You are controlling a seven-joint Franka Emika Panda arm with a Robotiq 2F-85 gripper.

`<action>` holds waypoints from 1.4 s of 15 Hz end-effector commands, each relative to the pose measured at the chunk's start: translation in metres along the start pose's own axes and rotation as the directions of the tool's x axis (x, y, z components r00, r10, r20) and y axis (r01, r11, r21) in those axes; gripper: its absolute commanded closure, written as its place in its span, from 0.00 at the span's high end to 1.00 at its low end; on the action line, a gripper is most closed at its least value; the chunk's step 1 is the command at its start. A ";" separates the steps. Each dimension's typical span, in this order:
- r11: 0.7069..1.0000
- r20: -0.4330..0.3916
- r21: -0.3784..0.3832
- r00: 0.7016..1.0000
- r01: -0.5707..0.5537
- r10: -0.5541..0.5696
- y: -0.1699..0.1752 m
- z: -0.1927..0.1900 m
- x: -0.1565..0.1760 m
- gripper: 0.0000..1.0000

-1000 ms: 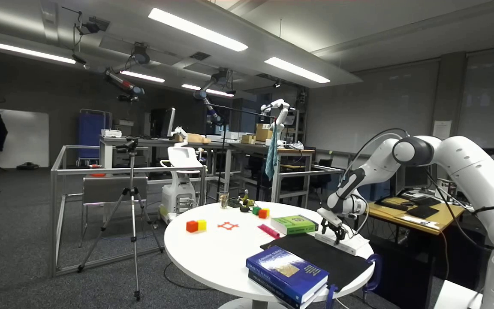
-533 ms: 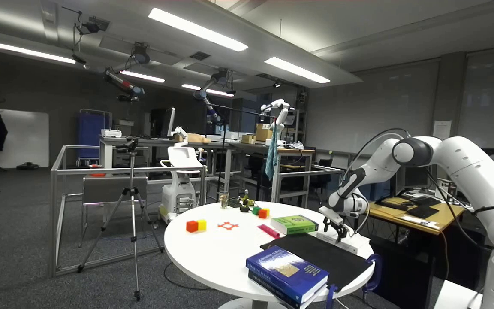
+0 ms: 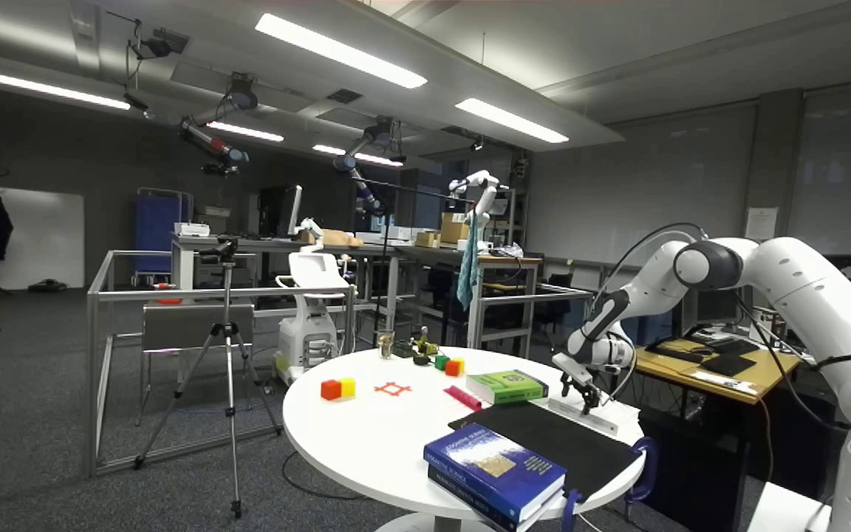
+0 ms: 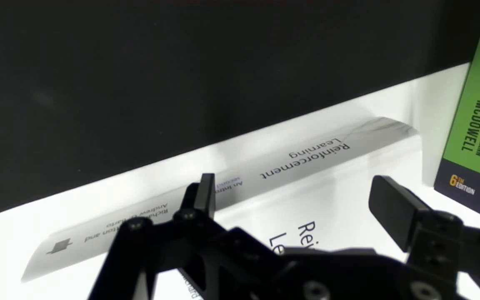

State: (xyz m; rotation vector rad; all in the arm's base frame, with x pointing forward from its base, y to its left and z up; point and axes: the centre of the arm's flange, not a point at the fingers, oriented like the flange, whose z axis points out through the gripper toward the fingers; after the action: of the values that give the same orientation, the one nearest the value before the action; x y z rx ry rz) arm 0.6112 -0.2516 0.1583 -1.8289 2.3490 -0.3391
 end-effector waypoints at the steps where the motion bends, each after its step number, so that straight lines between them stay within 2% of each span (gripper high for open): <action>1: 1.000 0.009 -0.004 1.000 -0.011 0.011 -0.011 0.000 0.015 1.00; 8: 0.999 0.012 0.007 0.999 0.031 -0.031 -0.014 -0.014 -0.002 1.00; 11: 0.992 0.018 0.021 0.992 0.126 -0.127 -0.014 -0.035 -0.032 1.00; 13: 0.974 0.033 0.045 0.974 0.223 -0.225 -0.008 -0.053 -0.062 1.00; 17: 0.902 0.060 0.033 0.900 0.431 -0.432 0.014 -0.078 -0.126 1.00; 21: 0.791 0.067 0.007 0.788 0.612 -0.611 0.046 -0.098 -0.173 1.00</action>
State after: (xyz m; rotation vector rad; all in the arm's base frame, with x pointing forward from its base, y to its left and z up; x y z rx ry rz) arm 0.6221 -0.0926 0.2099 -2.3726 1.7908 -0.3497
